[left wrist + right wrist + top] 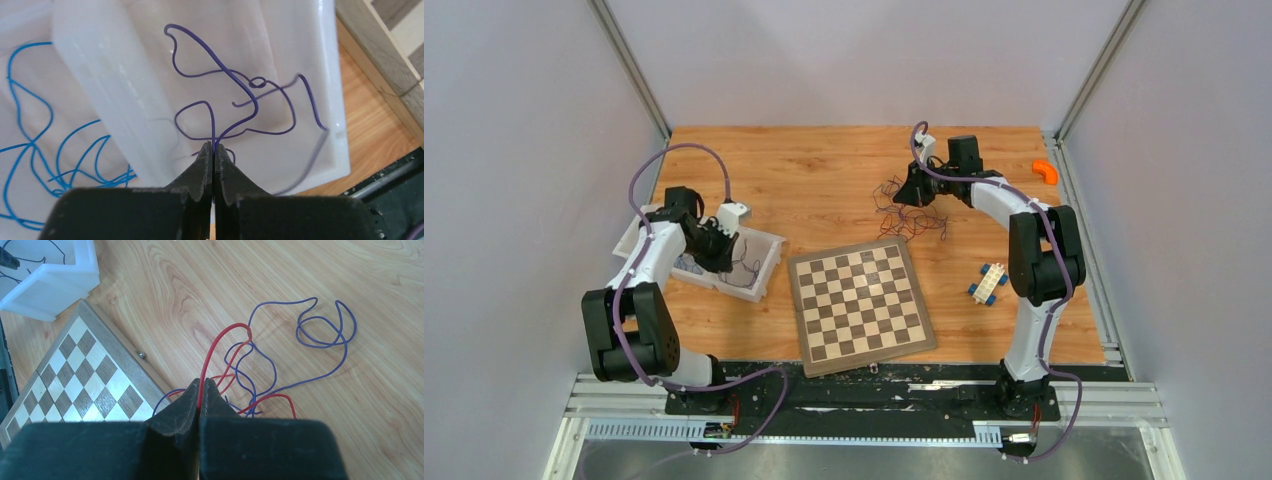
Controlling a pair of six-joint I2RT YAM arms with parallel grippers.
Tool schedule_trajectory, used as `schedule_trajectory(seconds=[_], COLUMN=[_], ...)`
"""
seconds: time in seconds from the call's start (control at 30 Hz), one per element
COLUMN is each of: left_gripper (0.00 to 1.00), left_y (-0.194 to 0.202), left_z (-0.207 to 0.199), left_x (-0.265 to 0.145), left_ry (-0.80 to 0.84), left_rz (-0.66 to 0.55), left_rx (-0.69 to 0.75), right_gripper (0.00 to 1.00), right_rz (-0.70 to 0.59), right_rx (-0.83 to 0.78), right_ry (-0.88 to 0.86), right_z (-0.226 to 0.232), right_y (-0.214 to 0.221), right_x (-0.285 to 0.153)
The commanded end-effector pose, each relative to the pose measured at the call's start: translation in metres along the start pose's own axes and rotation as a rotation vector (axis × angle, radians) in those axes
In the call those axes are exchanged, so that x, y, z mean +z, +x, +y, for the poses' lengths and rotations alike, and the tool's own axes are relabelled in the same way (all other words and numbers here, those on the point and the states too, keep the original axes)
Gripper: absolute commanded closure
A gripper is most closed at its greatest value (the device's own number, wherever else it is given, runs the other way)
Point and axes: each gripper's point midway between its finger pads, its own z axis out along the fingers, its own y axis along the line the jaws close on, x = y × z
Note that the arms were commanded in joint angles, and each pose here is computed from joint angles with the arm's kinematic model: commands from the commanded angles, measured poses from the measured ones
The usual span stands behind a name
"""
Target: Untangle the cables
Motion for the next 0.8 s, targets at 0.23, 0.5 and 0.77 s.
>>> schedule_trajectory(seconds=[0.23, 0.5, 0.77], left_gripper=[1.00, 0.28, 0.00], left_y=[-0.045, -0.069, -0.157], left_z=[0.019, -0.027, -0.063], left_x=[-0.002, -0.024, -0.110], left_ry=[-0.141, 0.024, 0.074], left_rz=[-0.063, -0.144, -0.528], left_rx=[0.077, 0.123, 0.356], right_gripper=[1.00, 1.00, 1.00], right_rz=[-0.056, -0.110, -0.192], right_rx=[-0.062, -0.112, -0.227], right_ry=[-0.034, -0.181, -0.344], right_z=[0.009, 0.050, 0.119], right_y=[-0.031, -0.060, -0.111], right_x=[-0.004, -0.017, -0.044])
